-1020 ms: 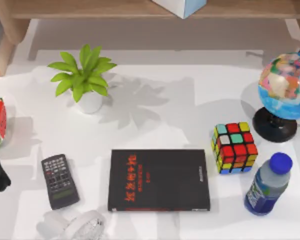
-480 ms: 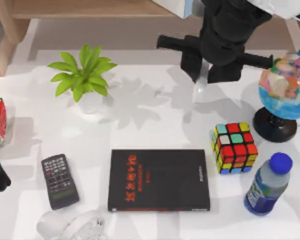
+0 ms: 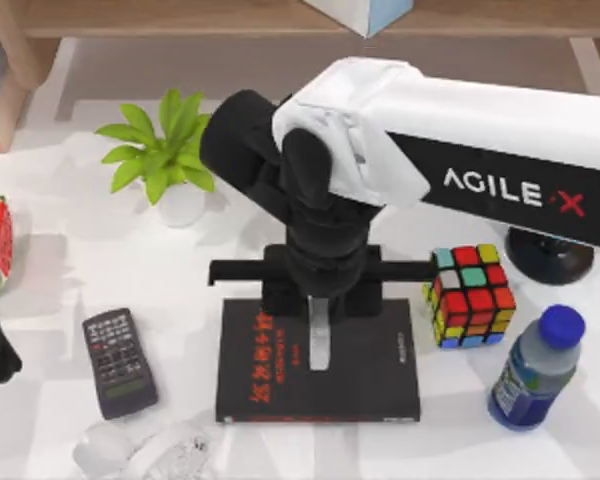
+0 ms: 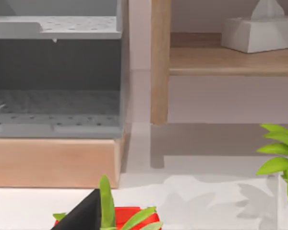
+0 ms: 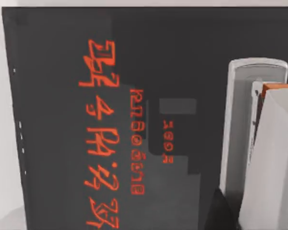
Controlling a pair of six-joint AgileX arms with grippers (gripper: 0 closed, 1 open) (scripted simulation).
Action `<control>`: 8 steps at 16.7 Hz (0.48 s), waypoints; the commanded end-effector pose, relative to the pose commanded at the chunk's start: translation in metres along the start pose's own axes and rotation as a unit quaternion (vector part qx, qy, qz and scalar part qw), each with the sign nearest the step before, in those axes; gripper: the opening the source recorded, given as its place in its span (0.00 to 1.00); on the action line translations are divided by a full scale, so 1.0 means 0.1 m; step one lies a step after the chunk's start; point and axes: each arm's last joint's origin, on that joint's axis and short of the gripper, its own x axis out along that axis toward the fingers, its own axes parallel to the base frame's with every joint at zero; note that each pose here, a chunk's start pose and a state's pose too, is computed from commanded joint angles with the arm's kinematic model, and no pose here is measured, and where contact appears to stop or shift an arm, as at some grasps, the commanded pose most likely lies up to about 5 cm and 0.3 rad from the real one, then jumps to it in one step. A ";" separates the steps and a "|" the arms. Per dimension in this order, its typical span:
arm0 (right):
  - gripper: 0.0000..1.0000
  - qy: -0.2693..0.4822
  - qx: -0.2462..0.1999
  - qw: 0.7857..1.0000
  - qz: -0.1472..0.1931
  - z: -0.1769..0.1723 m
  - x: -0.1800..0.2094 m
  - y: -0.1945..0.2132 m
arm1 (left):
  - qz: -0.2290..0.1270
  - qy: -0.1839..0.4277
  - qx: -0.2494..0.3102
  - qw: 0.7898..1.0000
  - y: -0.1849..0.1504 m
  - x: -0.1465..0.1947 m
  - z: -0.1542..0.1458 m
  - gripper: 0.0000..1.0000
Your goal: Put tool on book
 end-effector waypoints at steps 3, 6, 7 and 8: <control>0.00 0.001 -0.001 1.000 -0.001 -0.01 0.01 0.01 | 0.000 0.000 0.000 1.000 0.00 0.00 0.00 1.00; 0.00 0.000 0.001 1.000 0.001 0.00 0.00 0.00 | 0.000 0.000 0.000 1.000 0.00 0.00 0.00 1.00; 0.00 0.000 0.001 1.000 0.001 0.00 0.04 0.00 | 0.000 0.000 0.000 1.000 0.00 0.00 0.00 1.00; 0.00 0.000 0.001 1.000 0.001 0.00 0.09 0.00 | 0.000 0.000 0.000 1.000 0.00 0.00 0.00 1.00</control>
